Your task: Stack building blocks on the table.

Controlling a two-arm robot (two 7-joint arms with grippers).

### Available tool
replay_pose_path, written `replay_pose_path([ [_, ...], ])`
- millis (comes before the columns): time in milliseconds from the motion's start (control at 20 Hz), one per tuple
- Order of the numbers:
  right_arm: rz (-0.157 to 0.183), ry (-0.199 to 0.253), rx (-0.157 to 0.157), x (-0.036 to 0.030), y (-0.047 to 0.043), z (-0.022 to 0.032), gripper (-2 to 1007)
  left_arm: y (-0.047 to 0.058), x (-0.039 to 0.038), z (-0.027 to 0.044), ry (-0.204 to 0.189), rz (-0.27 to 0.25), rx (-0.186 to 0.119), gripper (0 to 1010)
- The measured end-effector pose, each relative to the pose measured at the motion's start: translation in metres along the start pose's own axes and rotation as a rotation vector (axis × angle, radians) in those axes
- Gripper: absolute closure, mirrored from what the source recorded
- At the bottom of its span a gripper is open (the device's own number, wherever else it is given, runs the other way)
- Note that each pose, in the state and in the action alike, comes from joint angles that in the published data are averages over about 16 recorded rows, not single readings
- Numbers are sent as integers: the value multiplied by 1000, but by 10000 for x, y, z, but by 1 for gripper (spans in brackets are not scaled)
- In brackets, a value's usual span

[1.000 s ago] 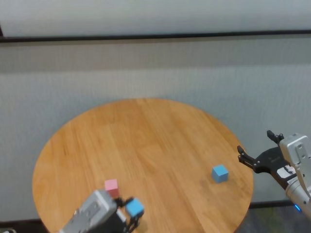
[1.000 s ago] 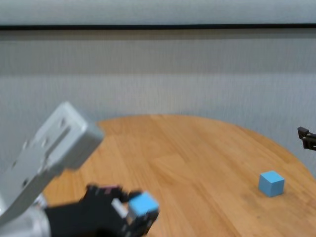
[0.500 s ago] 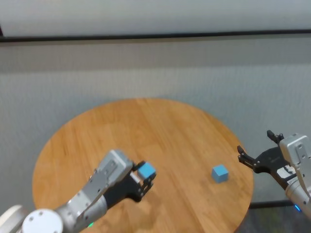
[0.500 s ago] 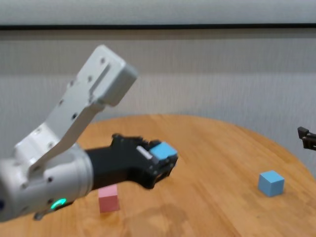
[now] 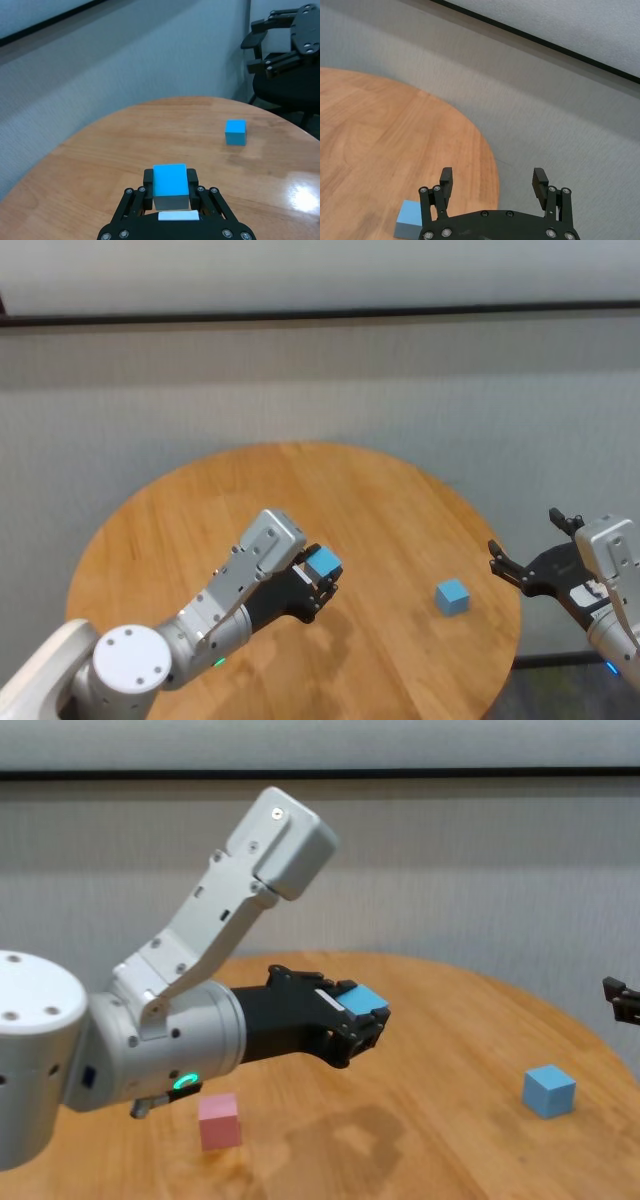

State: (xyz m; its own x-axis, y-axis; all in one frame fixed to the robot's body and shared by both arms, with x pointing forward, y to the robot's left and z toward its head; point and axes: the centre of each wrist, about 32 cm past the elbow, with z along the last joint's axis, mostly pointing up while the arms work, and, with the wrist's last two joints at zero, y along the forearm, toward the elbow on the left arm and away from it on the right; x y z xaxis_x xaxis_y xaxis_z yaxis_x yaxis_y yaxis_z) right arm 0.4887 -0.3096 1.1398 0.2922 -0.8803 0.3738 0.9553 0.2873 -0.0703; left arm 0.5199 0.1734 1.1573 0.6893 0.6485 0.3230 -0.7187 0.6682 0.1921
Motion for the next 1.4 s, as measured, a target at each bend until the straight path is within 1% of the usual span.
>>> replay_pose_path([
  [150,0,0,0,0,0,0,1,-78,5,1,4,-2,13,602],
  [350,0,0,0,0,0,0,1,-153,0,-27,18,-8,36,602],
  [550,0,0,0,0,0,0,1,-200,-8,-70,42,-12,59,602],
  [850,0,0,0,0,0,0,1,-250,-14,-129,79,-16,84,602],
  [1150,0,0,0,0,0,0,0,-310,-13,-169,108,-9,96,602],
  [1400,0,0,0,0,0,0,0,-371,-12,-198,116,0,94,602],
])
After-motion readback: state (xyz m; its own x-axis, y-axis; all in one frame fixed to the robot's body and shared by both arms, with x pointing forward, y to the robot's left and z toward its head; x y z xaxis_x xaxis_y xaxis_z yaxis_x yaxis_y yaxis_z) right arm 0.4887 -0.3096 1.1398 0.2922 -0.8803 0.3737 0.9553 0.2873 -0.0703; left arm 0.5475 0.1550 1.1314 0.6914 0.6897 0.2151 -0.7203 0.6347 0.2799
